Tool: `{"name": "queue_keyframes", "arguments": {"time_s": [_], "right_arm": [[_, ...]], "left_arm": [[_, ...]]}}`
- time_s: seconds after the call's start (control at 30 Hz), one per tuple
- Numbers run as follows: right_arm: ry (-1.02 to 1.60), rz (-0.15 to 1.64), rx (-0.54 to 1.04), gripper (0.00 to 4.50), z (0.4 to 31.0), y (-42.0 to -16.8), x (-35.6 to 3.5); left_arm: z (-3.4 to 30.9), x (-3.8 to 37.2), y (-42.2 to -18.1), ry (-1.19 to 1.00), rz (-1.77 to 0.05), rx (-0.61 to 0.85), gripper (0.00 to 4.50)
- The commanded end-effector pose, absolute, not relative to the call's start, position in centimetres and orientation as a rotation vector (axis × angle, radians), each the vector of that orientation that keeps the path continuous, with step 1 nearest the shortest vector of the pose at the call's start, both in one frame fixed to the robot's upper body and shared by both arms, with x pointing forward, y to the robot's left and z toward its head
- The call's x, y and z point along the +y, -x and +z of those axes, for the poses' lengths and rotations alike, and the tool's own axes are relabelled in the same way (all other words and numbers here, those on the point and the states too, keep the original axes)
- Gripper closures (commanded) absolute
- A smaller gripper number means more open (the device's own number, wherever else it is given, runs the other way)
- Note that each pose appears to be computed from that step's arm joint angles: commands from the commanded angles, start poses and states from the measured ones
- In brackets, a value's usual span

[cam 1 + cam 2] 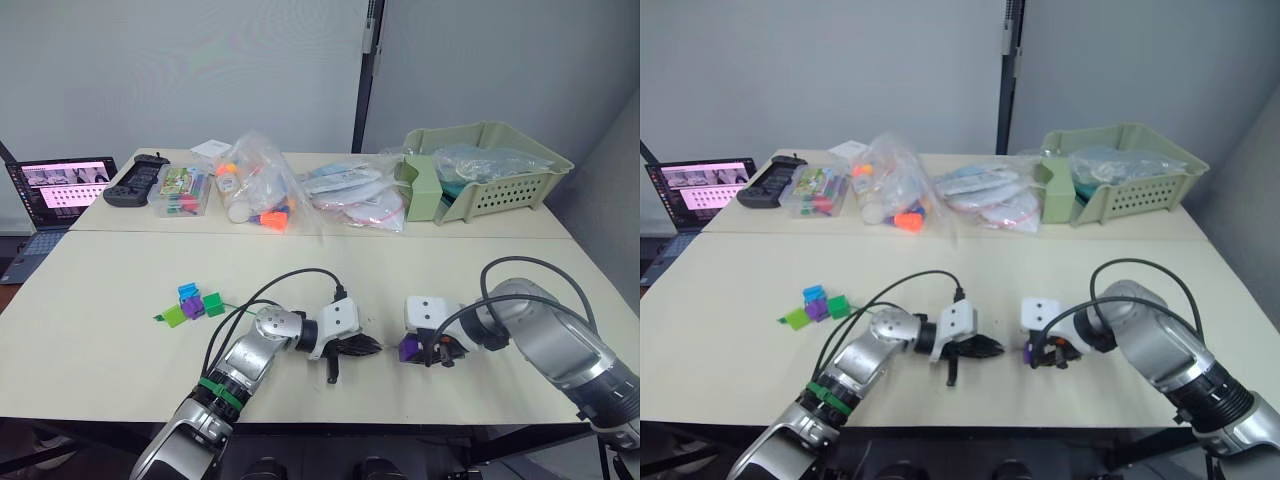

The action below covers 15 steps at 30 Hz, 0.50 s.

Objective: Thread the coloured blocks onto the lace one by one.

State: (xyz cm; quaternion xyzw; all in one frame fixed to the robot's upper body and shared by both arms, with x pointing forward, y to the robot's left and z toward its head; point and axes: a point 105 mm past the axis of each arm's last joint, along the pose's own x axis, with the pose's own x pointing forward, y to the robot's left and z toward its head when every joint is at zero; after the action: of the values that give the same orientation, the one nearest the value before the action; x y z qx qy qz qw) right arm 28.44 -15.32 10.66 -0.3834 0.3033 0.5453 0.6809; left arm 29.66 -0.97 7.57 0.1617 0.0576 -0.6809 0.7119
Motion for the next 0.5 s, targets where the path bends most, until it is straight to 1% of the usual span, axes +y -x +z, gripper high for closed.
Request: {"name": "queue_keyframes", "arguments": {"time_s": [0.03,0.3,0.5], "right_arm": [[0.853,1.23,0.654,3.35,11.0,-28.3,-15.0],[0.845,1.225,0.652,3.35,11.0,-28.2,-15.0],[0.843,1.224,0.654,3.35,11.0,-28.1,-14.9]], "left_arm": [[8.4,-1.9,-29.5,-0.392,-1.539,0.079,4.5],[8.4,-1.9,-29.5,-0.397,-1.549,0.079,4.5],[8.4,-4.0,-29.5,-0.365,-1.566,0.06,4.5]]}}
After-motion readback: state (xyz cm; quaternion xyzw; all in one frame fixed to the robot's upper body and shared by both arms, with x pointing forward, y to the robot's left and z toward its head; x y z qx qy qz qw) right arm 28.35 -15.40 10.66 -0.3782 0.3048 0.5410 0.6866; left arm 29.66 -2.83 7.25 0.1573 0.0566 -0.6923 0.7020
